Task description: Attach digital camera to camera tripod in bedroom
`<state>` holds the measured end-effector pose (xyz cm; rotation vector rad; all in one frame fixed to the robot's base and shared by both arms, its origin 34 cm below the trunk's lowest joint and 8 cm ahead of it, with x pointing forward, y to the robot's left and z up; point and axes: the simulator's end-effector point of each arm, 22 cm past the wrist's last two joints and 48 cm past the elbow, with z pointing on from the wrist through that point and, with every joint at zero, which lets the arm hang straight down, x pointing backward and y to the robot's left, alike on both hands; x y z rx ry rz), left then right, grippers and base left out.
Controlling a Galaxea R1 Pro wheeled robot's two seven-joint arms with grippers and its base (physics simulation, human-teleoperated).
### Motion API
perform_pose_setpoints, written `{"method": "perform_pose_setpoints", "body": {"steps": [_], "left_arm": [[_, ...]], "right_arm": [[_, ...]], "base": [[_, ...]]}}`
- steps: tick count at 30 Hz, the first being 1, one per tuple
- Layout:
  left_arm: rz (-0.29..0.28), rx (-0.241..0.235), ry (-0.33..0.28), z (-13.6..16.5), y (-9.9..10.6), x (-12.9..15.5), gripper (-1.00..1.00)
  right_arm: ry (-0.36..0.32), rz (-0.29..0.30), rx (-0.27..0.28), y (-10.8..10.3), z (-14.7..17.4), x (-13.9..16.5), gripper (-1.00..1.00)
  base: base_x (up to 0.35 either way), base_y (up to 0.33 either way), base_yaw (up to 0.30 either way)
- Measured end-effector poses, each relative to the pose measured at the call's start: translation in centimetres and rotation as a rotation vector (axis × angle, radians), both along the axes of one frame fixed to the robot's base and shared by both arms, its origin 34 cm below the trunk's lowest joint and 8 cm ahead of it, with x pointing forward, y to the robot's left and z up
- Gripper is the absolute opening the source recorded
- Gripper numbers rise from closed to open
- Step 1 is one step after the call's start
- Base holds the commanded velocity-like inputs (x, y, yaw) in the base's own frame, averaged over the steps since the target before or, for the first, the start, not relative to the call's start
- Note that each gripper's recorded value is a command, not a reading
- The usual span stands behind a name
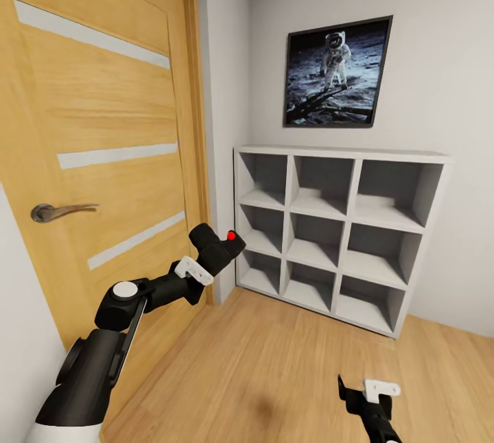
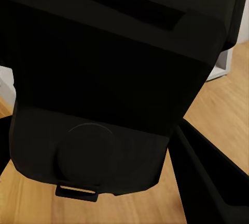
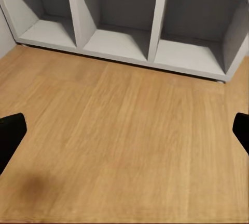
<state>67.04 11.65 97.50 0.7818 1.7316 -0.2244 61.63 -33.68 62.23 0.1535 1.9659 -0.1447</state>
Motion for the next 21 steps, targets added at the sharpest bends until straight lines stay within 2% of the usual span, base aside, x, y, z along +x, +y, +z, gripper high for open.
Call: {"method": "perform_pose_setpoints", "body": {"steps": [1,2,7,8,11,21], "left_arm": [[0.0,0.0,0.0,0.2,0.0,0.0,-1.0],[-0.013,0.003,0.002,0.3,-0.6,-0.2,-1.0],[-0.017,0.009,0.001,1.1,-0.7,-0.1,-1.0],[-0.019,0.01,0.002,1.2,-0.8,-0.1,-1.0],[-0.019,0.011,0.002,1.8,-0.8,-0.1,-1.0],[-0.019,0.011,0.002,3.5,-0.8,0.0,-1.0]], "right_arm": [[0.011,0.0,0.002,0.1,-0.3,-0.3,1.0],[0.087,0.0,0.013,0.5,-2.9,-2.7,1.0],[0.131,0.002,0.021,0.8,-3.5,-4.0,1.0],[0.21,0.003,0.035,1.3,-5.9,-6.8,1.0],[0.234,0.005,0.038,1.5,-6.0,-7.6,1.0],[0.247,0.005,0.041,1.5,-4.7,-8.0,1.0]], "base": [[0.0,0.0,0.0],[0.0,0.0,0.0],[0.0,0.0,0.0],[0.0,0.0,0.0],[0.0,0.0,0.0],[0.0,0.0,0.0]]}}
